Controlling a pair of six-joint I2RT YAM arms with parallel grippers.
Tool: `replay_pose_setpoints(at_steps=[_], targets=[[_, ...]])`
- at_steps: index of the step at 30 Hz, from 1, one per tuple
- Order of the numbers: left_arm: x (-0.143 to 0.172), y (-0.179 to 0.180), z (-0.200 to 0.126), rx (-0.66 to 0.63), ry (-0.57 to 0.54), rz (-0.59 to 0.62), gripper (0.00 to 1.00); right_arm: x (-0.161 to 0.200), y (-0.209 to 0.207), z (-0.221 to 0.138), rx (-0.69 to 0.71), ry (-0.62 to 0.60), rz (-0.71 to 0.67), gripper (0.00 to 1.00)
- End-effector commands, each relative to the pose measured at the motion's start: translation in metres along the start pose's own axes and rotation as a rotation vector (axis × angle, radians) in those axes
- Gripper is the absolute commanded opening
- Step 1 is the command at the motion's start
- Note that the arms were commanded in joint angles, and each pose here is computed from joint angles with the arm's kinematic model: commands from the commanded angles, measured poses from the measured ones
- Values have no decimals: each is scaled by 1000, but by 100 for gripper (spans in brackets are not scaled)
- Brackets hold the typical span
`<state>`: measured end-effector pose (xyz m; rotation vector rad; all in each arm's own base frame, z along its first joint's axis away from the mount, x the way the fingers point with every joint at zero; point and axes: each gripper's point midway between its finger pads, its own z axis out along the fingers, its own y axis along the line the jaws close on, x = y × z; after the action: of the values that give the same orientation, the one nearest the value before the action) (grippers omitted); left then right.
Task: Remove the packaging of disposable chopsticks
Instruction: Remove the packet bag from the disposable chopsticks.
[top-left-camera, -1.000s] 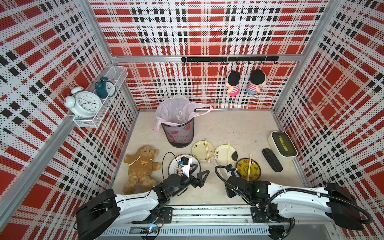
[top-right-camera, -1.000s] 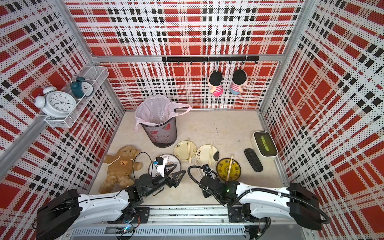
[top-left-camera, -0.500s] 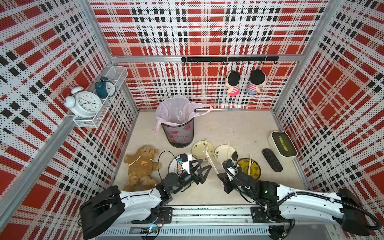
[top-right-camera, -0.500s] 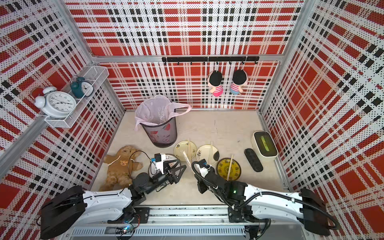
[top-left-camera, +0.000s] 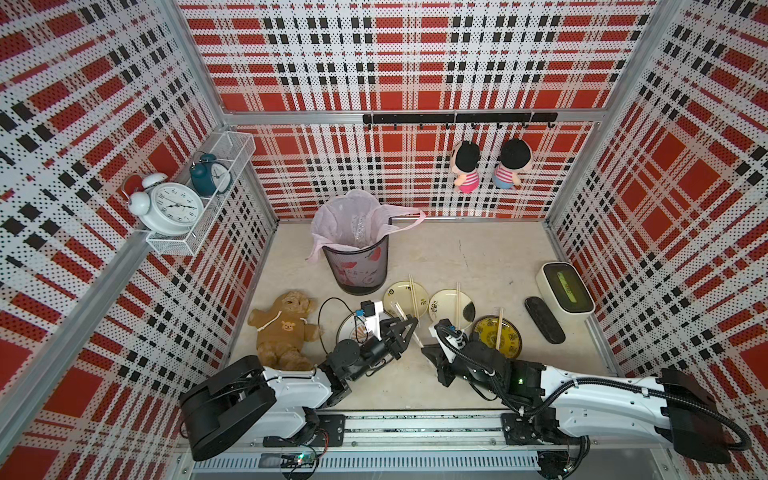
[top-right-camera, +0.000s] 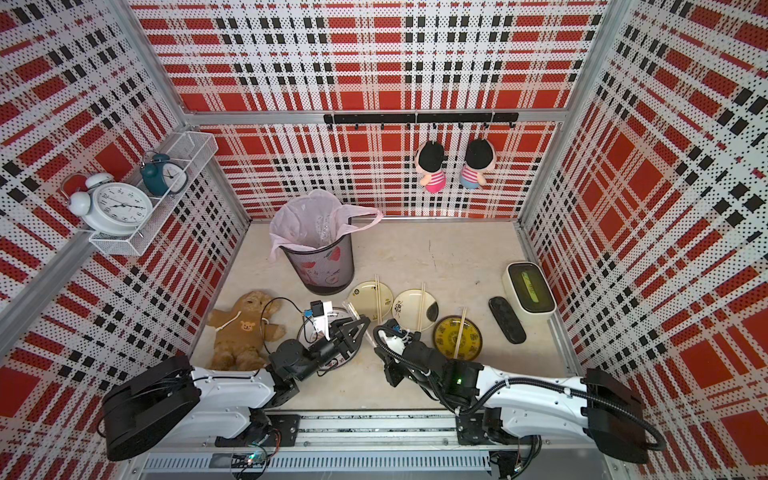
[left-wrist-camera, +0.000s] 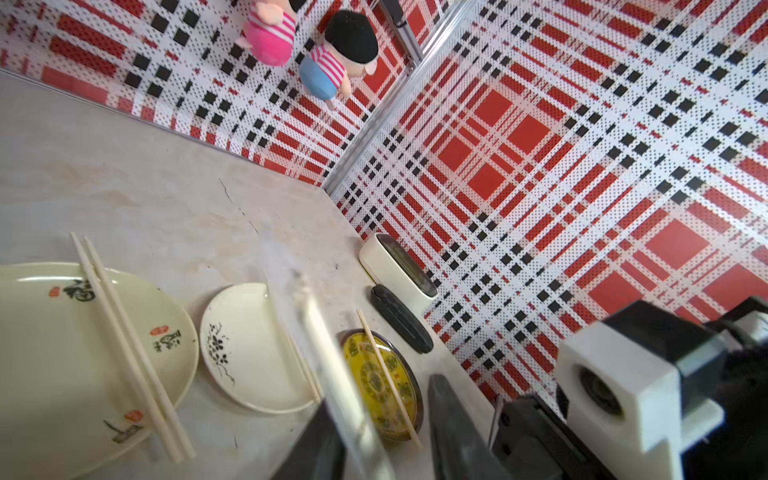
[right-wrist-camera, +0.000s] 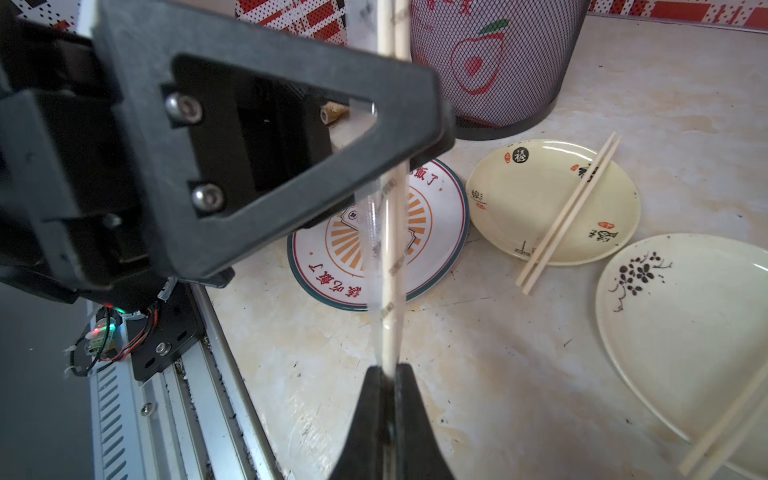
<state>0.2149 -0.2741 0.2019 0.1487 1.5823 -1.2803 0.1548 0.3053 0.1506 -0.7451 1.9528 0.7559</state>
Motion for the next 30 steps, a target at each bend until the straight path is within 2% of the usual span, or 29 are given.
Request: replay_pose_setpoints(at_steps=[1, 3, 5, 7, 9, 12, 13, 16, 23, 30], targets=[[-18, -16, 3, 69, -61, -16, 11, -16, 6, 7, 1, -49, -7, 0], [-17, -15, 2, 66, -58, -20, 0, -19, 8, 14, 3, -58, -6, 0], [-18, -15, 1, 72, -59, -23, 0, -21, 11, 19, -9, -67, -12, 2], [-18, -14, -1, 80, -57, -21, 0, -20, 11, 21, -8, -68, -20, 14], [-20, -15, -1, 90, -51, -4, 0, -20, 6, 19, -2, -76, -31, 40], [-21, -27, -1, 142, -29, 59, 0, -19, 5, 8, -113, -108, -48, 61], [-20, -33, 0, 167, -14, 91, 0, -18, 4, 4, -155, -127, -47, 63], [-18, -51, 3, 237, 26, 186, 0, -22, 5, -14, -266, -210, -70, 61], [-17, -83, -1, 349, 56, 352, 0, -16, 20, -27, -386, -263, -156, 36], [-8, -97, -2, 392, 85, 390, 0, -13, 25, -26, -417, -268, -171, 11]])
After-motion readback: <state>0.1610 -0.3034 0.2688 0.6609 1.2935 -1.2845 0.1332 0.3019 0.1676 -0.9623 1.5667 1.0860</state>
